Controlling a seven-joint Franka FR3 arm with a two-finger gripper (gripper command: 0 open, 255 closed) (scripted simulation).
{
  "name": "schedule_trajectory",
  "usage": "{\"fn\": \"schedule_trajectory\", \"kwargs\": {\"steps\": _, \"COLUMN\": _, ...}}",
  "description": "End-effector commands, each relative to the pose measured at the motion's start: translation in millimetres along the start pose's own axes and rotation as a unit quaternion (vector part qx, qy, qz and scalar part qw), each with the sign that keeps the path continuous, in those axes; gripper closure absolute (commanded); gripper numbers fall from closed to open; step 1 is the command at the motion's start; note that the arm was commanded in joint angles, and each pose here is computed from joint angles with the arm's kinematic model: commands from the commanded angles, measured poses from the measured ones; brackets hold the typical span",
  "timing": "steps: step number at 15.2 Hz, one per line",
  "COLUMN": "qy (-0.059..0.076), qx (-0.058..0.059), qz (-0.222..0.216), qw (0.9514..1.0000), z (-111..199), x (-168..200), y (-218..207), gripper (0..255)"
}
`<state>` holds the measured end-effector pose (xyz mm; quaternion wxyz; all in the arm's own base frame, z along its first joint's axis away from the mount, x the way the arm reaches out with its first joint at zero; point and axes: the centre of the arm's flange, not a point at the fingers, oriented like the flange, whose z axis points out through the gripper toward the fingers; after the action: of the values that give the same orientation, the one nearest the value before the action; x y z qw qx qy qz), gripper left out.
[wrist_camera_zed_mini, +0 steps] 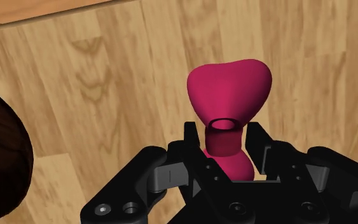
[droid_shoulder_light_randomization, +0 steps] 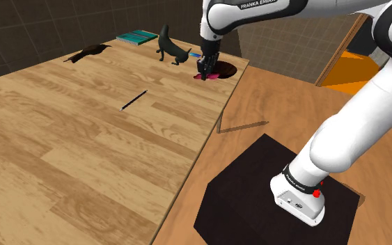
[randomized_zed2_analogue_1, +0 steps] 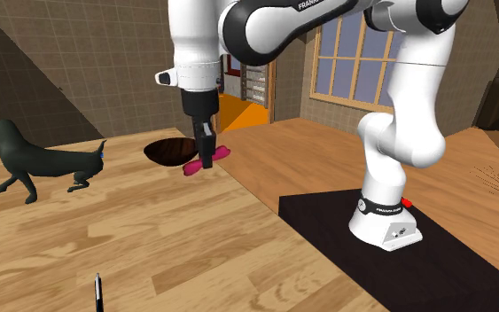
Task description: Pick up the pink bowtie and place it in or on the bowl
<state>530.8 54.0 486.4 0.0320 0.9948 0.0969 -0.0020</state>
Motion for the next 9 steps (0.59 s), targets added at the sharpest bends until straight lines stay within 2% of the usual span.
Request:
{"fn": "schedule_trajectory", "kwargs": {"steps": 1, "qy": 0.000, "qx": 0.000, "qz": 0.000, "qw": 1.0000, "z": -10.2, "x": 0.5, "y": 0.5, "gripper": 255}}
{"fn": "schedule_trajectory", "kwargs": {"steps": 3, "qy": 0.000, "qx": 0.000, "qz": 0.000, "qw": 1.0000, "z": -15.5, "x": 0.4, "y": 0.9, "gripper": 255}}
{"fn": "schedule_trajectory", "kwargs": {"steps": 9, "qy": 0.000, "qx": 0.000, "qz": 0.000, "qw": 1.0000, "z": -12.2, "x": 15.4, "y": 78.6, "gripper": 255}}
